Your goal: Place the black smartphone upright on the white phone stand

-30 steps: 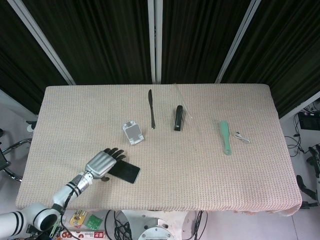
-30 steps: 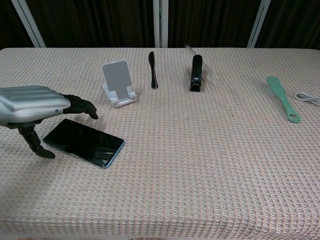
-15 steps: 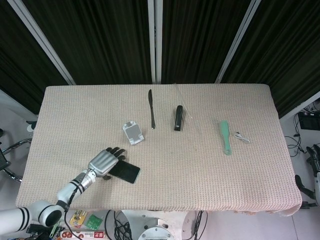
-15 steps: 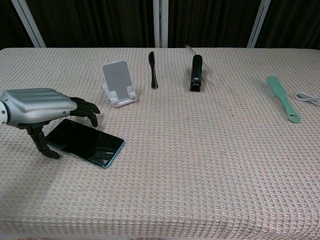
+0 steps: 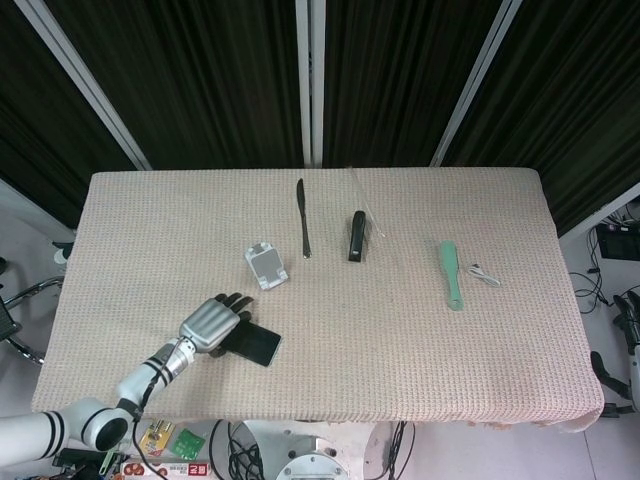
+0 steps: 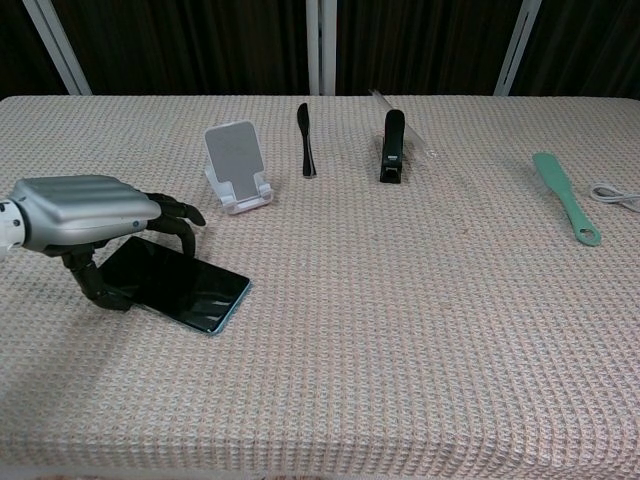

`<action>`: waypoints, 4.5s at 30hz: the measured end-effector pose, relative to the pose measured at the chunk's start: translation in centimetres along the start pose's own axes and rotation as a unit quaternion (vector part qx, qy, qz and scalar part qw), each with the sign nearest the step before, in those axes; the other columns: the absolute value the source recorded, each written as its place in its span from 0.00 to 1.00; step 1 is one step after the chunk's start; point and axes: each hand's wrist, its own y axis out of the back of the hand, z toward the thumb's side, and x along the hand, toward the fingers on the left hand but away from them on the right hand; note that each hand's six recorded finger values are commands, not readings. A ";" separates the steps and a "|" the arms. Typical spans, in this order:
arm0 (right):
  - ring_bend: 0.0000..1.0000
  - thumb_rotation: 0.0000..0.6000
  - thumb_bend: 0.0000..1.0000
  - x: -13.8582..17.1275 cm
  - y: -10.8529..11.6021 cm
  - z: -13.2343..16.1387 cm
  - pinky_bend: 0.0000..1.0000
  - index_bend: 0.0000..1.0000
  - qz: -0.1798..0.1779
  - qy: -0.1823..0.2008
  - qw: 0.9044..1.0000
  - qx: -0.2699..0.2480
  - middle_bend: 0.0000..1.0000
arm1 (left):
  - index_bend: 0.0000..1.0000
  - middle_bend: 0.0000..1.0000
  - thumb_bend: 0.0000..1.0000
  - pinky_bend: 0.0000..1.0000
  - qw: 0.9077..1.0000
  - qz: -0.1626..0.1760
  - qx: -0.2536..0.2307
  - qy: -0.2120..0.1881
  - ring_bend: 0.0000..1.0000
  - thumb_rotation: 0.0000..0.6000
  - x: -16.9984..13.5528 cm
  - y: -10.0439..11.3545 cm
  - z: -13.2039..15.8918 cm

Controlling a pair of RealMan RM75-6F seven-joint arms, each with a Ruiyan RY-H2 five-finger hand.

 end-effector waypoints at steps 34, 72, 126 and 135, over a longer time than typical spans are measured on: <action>0.00 1.00 0.28 0.0 -0.5 0.4 0.00 0.00 0.015 0.002 1.000 0.004 0.00 | 0.57 0.51 0.41 0.42 0.998 0.046 0.037 -0.013 0.41 1.00 -1.5 1.1 -0.7; 0.00 1.00 0.29 0.4 0.2 0.7 0.00 0.00 -0.001 0.004 1.000 -0.008 0.00 | 0.55 0.52 0.43 0.43 0.845 0.116 0.521 -0.018 0.42 1.00 0.5 20.2 0.6; 0.00 1.00 0.29 0.1 -0.1 -1.7 0.00 0.00 0.011 -0.015 1.000 -0.013 0.00 | 0.55 0.51 0.47 0.39 0.808 0.045 0.585 -0.045 0.43 1.00 8.9 15.4 3.3; 0.00 1.00 0.29 0.1 0.4 -1.7 0.00 0.00 0.003 -0.017 1.000 -0.013 0.00 | 0.55 0.50 0.47 0.39 0.812 0.053 0.580 -0.048 0.43 1.00 9.0 15.1 3.5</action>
